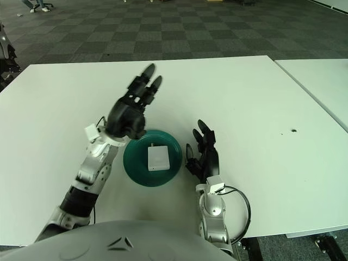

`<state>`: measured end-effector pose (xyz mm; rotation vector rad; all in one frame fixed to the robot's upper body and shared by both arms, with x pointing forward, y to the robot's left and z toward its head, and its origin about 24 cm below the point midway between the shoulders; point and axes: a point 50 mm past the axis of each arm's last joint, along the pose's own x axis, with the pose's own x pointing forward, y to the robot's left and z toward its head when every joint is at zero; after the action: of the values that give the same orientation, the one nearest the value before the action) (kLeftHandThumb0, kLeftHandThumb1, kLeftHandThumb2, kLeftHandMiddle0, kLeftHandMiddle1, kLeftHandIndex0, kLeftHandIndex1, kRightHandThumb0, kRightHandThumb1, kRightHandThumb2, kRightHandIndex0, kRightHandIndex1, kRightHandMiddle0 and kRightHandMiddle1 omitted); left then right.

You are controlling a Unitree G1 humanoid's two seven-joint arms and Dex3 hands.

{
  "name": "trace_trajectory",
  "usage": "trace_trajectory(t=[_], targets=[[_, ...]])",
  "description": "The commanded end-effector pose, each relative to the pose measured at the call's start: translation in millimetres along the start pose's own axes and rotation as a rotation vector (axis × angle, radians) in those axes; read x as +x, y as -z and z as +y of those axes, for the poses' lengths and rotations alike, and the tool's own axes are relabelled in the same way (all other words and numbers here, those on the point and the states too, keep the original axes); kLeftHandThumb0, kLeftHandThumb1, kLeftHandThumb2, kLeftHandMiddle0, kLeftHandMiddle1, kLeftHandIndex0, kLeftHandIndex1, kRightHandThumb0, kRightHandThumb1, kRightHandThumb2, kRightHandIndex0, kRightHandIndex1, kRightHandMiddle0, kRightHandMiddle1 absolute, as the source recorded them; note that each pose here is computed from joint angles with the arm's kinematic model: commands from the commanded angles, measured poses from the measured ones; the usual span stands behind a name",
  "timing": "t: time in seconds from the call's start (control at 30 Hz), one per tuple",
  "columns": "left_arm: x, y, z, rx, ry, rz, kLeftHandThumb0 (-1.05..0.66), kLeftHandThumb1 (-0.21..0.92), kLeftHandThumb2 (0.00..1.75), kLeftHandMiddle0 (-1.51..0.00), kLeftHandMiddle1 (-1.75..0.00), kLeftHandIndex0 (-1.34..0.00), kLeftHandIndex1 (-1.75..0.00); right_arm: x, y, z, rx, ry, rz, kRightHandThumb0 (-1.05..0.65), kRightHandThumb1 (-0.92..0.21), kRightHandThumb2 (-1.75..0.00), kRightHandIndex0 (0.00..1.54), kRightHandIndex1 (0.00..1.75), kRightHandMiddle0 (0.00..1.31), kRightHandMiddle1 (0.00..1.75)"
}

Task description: Put the charger into the plate.

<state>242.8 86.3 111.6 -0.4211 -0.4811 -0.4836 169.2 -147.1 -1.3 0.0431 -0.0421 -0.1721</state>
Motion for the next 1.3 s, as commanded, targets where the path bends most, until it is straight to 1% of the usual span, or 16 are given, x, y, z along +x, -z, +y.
trace_trajectory(t=[0.0,0.1,0.2,0.3,0.33,0.43,0.5,0.53,0.6,0.67,0.73,0.87,1.0,1.1,1.27], targets=[[-17.2,-2.0,30.5,-0.192,-0.292,0.003,-1.05,0.92,0.93,-0.07,0.00,0.00,-0.28,-48.5,67.6,-16.4,0.031,0.093,0.408,-0.60,-0.87,-0.61,0.11,0.58,0.00,0.63],[-27.8,4.5,35.9,-0.232,-0.372,0.035,-1.05,0.92,0.95,-0.06,0.00,0.00,-0.31,-48.0,66.9,-16.5,0.038,0.094,0.405,-0.61,-0.87,-0.61,0.11,0.58,0.00,0.64],[-31.6,5.3,36.8,-0.242,-0.409,0.048,-1.05,0.92,0.96,-0.06,0.00,0.00,-0.33,-48.1,66.3,-17.4,0.041,0.095,0.403,-0.62,-0.87,-0.61,0.11,0.59,0.00,0.64],[-54.5,12.7,45.8,-0.182,-0.486,0.105,-1.05,0.92,0.97,-0.06,0.00,0.00,-0.34,-47.3,65.9,-17.3,0.044,0.102,0.402,-0.63,-0.88,-0.60,0.11,0.59,0.00,0.64],[-61.0,14.1,48.8,-0.132,-0.491,0.136,-1.05,0.92,0.98,-0.06,0.00,0.00,-0.34,-46.9,65.9,-17.3,0.043,0.105,0.402,-0.63,-0.88,-0.60,0.12,0.59,0.00,0.64],[-66.5,14.8,51.3,-0.046,-0.479,0.181,-1.05,0.92,1.00,-0.08,-0.01,0.00,-0.38,-46.6,65.9,-18.1,0.041,0.110,0.404,-0.63,-0.88,-0.60,0.12,0.59,0.00,0.65],[-72.1,13.2,54.3,0.087,-0.455,0.226,-1.05,0.92,1.02,-0.09,-0.02,0.00,-0.41,-46.0,66.5,-19.0,0.036,0.113,0.408,-0.63,-0.87,-0.59,0.12,0.60,0.00,0.65],[-78.5,12.3,57.3,0.163,-0.448,0.257,-1.05,0.92,1.02,-0.10,-0.02,0.00,-0.41,-45.7,66.6,-19.7,0.033,0.115,0.410,-0.63,-0.87,-0.59,0.12,0.60,0.00,0.65],[-89.2,12.2,61.5,0.259,-0.445,0.299,-1.04,0.92,1.04,-0.09,-0.01,0.00,-0.42,-45.2,66.6,-21.3,0.028,0.116,0.412,-0.63,-0.86,-0.59,0.13,0.60,0.00,0.65],[-95.8,13.1,63.8,0.340,-0.442,0.325,-1.04,0.92,1.04,-0.09,-0.01,0.00,-0.42,-44.3,66.4,-23.0,0.022,0.118,0.412,-0.63,-0.86,-0.59,0.13,0.60,0.00,0.65],[-97.3,13.4,64.7,0.414,-0.438,0.337,-1.03,0.92,1.04,-0.07,0.00,0.00,-0.41,-43.3,66.1,-24.4,0.016,0.121,0.410,-0.63,-0.86,-0.59,0.13,0.60,0.00,0.65],[-95.1,14.1,63.1,0.534,-0.434,0.337,-1.02,0.92,1.05,-0.03,0.00,0.00,-0.38,-40.5,65.2,-27.0,0.008,0.122,0.407,-0.63,-0.85,-0.58,0.13,0.61,0.00,0.65],[-94.1,15.4,61.3,0.639,-0.439,0.331,-1.02,0.92,1.06,-0.01,0.00,0.00,-0.30,-37.5,64.8,-28.8,0.004,0.111,0.410,-0.66,-0.85,-0.58,0.12,0.61,0.00,0.65],[-96.0,18.6,60.5,0.656,-0.451,0.335,-1.01,0.92,1.07,0.00,0.00,0.00,-0.26,-36.3,64.9,-30.5,0.002,0.107,0.414,-0.69,-0.86,-0.56,0.11,0.61,0.00,0.65],[-107.1,32.2,56.0,0.608,-0.487,0.367,-1.00,0.92,1.08,-0.01,0.00,0.00,-0.26,-35.3,64.9,-31.7,-0.015,0.096,0.415,-0.72,-0.87,-0.52,0.09,0.61,0.00,0.66]])
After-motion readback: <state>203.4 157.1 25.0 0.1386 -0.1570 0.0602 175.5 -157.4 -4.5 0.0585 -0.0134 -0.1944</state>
